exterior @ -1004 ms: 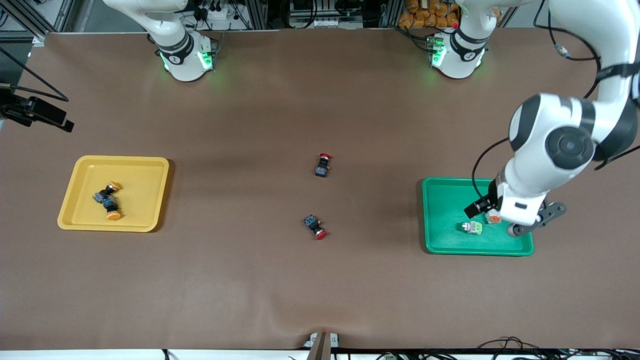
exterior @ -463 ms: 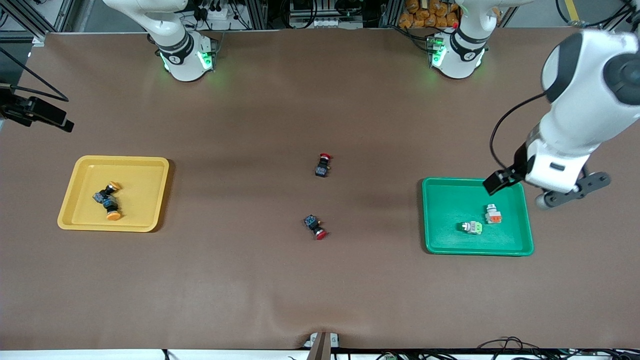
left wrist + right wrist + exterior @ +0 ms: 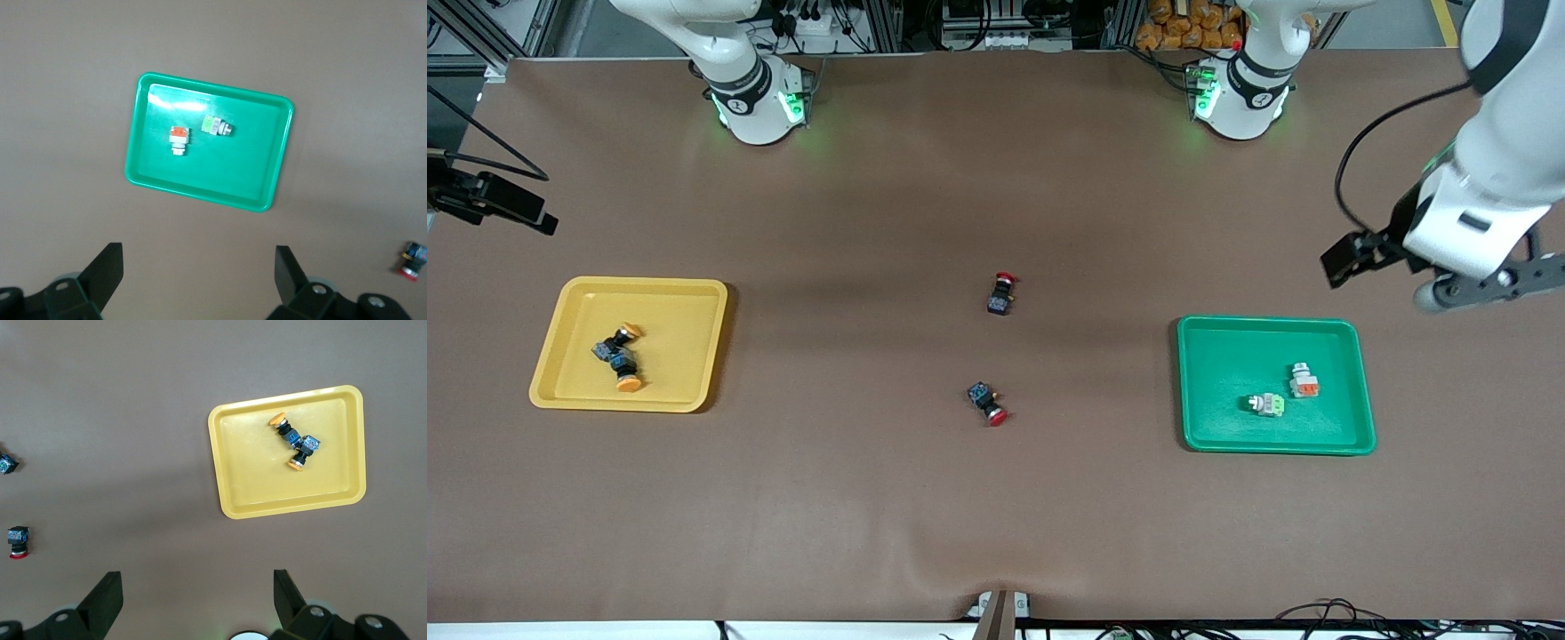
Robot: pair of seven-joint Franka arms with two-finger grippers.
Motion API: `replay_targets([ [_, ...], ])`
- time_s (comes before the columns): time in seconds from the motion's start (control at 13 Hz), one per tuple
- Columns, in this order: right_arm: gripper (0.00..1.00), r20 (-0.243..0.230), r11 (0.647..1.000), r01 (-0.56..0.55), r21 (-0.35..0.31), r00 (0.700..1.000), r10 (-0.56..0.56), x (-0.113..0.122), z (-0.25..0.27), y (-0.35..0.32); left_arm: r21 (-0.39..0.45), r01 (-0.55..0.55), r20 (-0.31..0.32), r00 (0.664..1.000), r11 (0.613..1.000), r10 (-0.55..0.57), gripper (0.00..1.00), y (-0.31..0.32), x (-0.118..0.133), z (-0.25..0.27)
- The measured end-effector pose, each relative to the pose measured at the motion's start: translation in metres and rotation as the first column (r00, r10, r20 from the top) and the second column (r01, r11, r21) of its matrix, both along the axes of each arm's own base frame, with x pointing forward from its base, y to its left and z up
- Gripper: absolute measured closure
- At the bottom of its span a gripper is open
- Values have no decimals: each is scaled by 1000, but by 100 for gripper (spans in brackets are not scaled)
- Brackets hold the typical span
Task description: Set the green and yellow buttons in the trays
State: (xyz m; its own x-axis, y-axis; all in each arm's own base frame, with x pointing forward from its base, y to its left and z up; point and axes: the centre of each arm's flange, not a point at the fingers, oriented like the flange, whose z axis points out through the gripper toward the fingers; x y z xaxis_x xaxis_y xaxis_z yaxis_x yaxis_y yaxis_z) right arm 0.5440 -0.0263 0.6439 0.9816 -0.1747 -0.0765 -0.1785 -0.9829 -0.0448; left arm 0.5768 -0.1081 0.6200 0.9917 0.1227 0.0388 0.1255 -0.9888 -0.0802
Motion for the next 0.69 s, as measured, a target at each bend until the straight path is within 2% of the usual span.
replay_targets([
  [0.31,0,1,1000,-1,0,1000,1,0,0,1,-105,85,0,996,991,-85,0,45,-6,18],
  [0.46,0,1,1000,-1,0,1000,1,0,0,0,-109,103,-2,995,989,-104,0,46,-13,21],
  [0.69,0,0,1000,0,0,1000,0,0,0,0,-90,136,-11,990,987,-138,0,34,-45,25],
])
